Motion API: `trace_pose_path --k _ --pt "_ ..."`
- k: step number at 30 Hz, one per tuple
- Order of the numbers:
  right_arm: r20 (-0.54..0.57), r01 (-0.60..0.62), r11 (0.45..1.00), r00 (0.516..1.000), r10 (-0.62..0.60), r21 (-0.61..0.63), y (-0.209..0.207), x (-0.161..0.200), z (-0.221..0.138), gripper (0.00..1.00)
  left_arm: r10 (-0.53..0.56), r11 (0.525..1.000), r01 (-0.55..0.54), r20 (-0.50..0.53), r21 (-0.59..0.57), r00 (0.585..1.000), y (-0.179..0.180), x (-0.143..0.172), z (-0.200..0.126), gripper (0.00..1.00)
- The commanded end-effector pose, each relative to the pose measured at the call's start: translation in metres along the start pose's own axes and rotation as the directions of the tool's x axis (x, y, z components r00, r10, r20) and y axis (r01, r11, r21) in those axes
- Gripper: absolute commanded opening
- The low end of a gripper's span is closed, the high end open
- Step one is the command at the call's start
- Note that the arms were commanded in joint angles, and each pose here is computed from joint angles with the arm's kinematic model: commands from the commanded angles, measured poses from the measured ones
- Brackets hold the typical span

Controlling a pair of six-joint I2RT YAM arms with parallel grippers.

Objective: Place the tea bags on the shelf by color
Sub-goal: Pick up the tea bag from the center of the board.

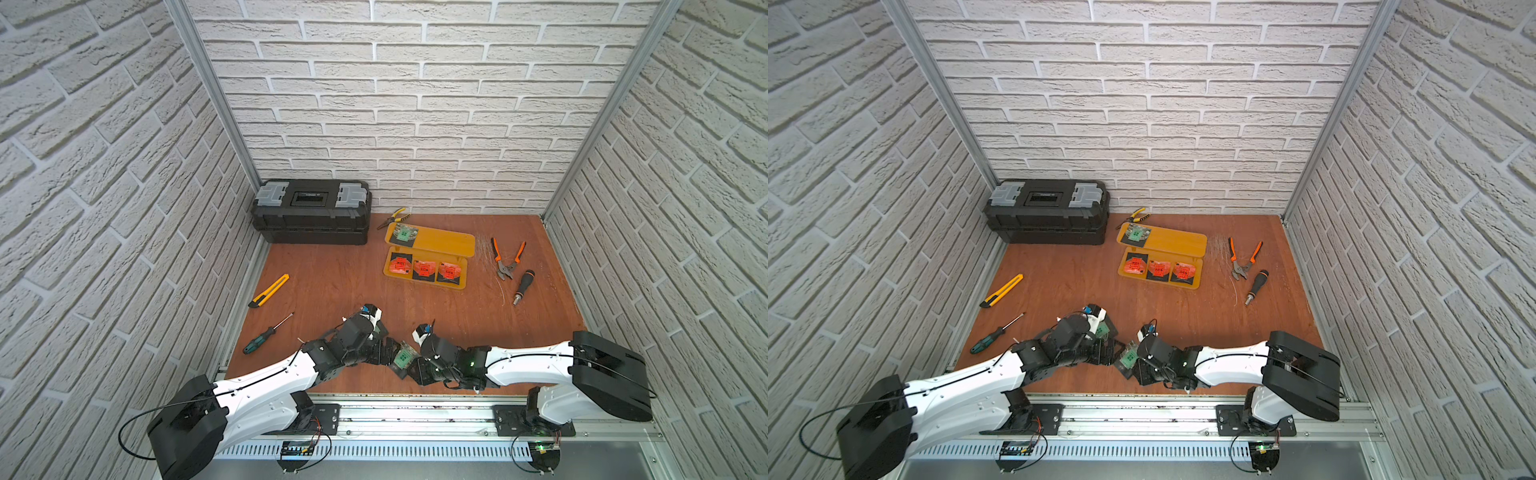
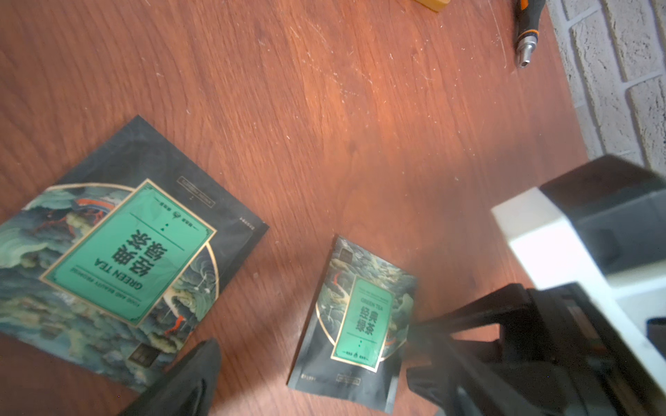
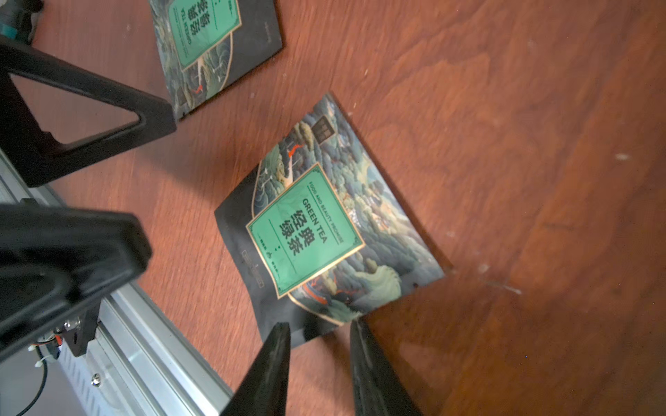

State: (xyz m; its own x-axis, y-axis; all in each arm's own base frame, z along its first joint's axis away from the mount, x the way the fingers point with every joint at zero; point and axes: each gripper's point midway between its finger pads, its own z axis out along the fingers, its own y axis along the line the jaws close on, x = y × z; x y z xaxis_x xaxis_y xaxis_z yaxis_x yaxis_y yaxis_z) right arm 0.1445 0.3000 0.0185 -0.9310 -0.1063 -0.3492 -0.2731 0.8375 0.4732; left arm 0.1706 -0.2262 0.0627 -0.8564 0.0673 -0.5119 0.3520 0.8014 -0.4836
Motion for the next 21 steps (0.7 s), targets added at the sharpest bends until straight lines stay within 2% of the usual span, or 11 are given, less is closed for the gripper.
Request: trace_pose_path --k 1,12,21 --pt "0.038 0.017 0.999 0.999 -0.018 0.035 -0.001 -0.009 0.002 0.33 -0.011 1.0 0.011 -0.01 0.006 1.0 0.002 0.007 0.003 0.96" --pt "0.088 0.023 0.998 0.996 -0.028 0.059 -0.003 -0.029 0.003 0.33 -0.039 0.999 0.039 -0.003 -0.008 0.999 0.008 0.011 0.003 0.92" --pt "0.093 0.015 1.0 0.996 -0.015 0.003 0.008 -0.031 -0.005 0.3 -0.06 0.998 0.06 0.011 -0.019 0.998 0.011 0.009 0.005 0.86"
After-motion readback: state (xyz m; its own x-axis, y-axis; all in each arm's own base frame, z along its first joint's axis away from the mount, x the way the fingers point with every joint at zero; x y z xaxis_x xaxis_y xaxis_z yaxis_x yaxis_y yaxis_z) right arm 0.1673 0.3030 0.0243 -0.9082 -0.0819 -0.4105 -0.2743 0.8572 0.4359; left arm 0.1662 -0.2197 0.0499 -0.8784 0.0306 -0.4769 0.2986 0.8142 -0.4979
